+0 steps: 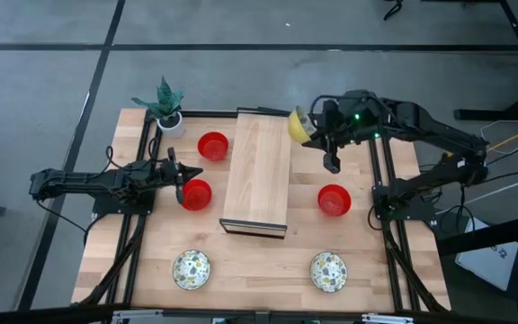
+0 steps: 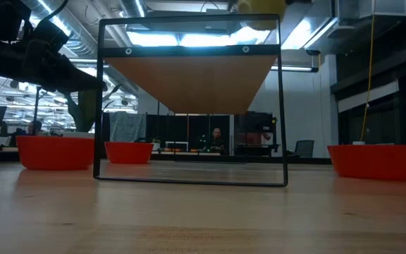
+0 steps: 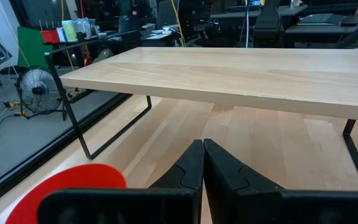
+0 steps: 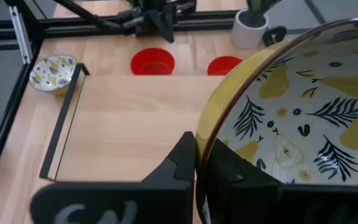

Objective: Pick & Place Mini bowls
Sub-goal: Put the top white patterned bowl on the shelf

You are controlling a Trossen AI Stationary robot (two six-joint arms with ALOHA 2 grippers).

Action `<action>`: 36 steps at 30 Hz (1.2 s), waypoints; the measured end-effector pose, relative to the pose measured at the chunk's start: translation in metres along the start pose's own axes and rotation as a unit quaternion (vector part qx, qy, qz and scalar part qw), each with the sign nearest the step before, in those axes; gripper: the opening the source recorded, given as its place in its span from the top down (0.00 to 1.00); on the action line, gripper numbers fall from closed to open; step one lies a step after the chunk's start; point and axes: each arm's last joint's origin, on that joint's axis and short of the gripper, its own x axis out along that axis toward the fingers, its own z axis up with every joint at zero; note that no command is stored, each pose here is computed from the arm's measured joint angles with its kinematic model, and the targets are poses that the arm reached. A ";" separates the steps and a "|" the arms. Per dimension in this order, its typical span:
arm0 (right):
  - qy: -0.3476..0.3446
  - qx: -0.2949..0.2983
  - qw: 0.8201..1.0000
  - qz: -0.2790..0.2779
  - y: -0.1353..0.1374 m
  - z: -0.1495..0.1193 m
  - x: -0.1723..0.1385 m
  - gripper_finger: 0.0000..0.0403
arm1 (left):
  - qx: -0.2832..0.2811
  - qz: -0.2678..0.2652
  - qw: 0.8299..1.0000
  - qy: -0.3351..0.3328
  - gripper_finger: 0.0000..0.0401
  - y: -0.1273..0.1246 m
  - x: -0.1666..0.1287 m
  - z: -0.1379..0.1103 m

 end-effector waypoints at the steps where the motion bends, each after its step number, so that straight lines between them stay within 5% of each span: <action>1: 0.001 0.000 1.000 -0.002 -0.001 0.003 -0.001 0.97 | 0.000 0.000 1.000 0.000 0.99 0.000 0.000 0.000; 19: 0.065 -0.052 0.997 -0.006 -0.016 0.016 0.044 0.97 | 0.000 0.000 1.000 0.000 0.99 0.000 0.000 0.000; 36: 0.159 -0.249 0.955 -0.010 -0.022 0.005 0.082 0.97 | 0.000 0.000 1.000 0.000 0.99 0.000 0.000 0.000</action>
